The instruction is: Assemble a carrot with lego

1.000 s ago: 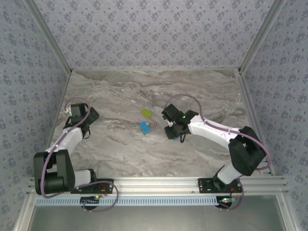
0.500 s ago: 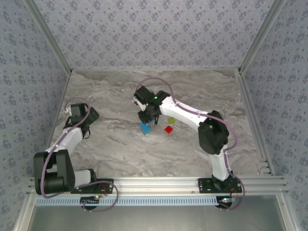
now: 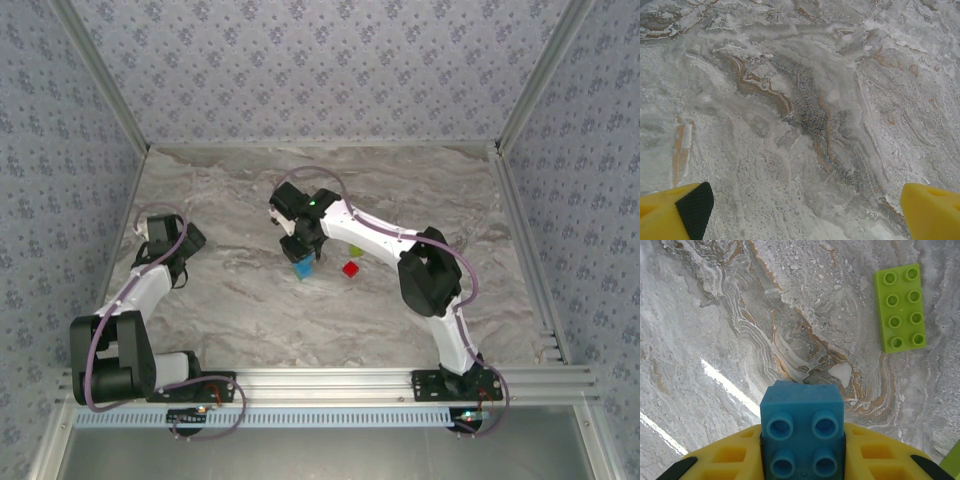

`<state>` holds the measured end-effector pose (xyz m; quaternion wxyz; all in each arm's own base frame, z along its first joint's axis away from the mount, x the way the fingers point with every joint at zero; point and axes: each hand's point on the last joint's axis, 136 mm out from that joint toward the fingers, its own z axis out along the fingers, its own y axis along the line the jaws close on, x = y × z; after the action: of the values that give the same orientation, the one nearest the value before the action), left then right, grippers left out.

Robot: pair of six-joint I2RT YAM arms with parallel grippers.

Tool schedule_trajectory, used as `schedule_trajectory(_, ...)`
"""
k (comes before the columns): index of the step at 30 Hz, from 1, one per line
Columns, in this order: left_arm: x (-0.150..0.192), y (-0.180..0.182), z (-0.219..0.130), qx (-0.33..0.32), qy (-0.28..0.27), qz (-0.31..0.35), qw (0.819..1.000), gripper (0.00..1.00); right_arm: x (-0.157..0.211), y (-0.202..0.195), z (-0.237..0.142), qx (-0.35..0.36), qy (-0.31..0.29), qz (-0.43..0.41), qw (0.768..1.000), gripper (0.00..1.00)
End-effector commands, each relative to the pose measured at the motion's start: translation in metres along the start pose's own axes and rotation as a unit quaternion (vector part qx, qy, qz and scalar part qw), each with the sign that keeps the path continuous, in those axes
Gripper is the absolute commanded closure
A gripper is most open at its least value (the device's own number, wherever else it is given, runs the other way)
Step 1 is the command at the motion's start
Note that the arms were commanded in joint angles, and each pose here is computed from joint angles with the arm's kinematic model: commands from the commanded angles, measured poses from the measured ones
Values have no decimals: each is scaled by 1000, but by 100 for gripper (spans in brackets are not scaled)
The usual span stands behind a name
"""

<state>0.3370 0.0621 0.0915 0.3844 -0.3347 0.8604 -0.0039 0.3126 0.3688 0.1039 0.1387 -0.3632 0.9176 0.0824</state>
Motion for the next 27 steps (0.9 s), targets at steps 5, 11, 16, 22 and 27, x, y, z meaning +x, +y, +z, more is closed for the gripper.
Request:
schedule_trajectory(5,-18,-10,-6,16,-20,-10,1000,2,8,6,7,-6,20,2,1000,67)
schedule_trajectory(11,-18,-10,-6,17,-20,-11,1000,2,9,9,12,-9,19,19,1000,67)
schedule_trajectory(16,-19,-10,-6,17,-21,-10,1000,3,14,11,17,-11,22,26,999,67)
schedule_trajectory(22,-18,-10,-6,17,-20,-11,1000,3,20,11,20,-7,28,29,999,67)
schedule_trajectory(27,-18,-10,-6,17,-20,-11,1000,3,22,12,22,-8,29,33,999,67)
